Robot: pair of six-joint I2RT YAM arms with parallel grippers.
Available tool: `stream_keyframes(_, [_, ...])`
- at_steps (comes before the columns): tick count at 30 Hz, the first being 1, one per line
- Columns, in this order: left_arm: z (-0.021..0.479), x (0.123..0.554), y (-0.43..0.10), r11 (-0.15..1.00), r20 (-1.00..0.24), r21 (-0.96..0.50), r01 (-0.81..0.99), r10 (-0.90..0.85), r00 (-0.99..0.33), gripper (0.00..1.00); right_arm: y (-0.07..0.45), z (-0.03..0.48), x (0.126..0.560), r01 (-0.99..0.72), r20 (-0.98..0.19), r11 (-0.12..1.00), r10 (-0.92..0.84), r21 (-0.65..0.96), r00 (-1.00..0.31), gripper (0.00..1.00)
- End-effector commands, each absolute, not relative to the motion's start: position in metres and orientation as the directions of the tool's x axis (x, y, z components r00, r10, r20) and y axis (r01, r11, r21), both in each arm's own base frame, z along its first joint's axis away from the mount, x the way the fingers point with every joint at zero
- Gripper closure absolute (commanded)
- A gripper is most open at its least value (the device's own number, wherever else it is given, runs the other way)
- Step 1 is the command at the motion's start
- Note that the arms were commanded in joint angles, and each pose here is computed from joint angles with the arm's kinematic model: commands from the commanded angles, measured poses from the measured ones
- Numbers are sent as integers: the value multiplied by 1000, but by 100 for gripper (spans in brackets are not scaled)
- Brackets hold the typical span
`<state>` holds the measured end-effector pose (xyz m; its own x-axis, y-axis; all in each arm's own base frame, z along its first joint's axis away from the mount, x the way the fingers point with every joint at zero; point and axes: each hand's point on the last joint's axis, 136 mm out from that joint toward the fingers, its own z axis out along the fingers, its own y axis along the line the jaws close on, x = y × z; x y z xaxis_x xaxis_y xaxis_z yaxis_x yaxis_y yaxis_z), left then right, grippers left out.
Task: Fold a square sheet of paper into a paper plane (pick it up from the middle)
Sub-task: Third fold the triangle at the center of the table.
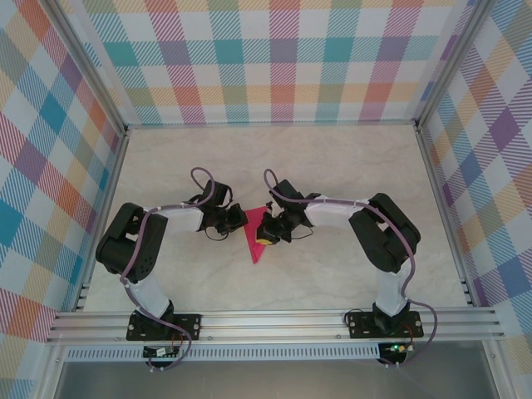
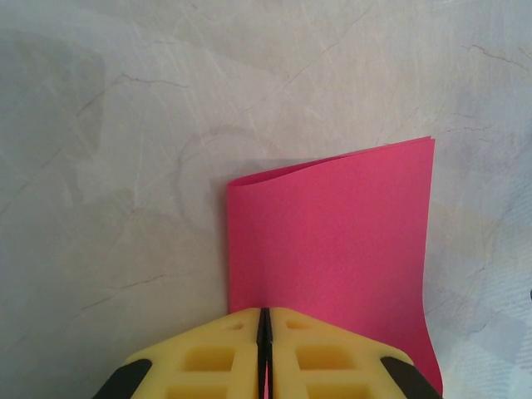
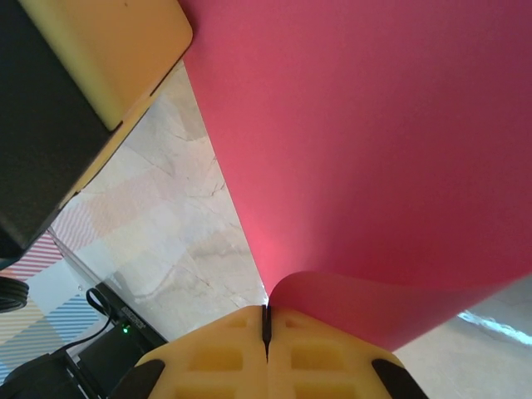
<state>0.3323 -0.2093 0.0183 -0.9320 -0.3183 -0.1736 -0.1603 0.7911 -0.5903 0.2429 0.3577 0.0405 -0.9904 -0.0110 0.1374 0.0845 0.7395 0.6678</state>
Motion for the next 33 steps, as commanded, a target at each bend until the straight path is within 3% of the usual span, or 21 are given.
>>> stream_keyframes(1, [-4,313,-198,826,-117,-526,-201,-304,-946,89,364,38,251,88,123,740,7,667,-992,95])
stream_keyframes(33, [-5,310,-200,824,-108,-532,-197,-297,-949,89,370,25,254,42,116,748,-47,662,-992,93])
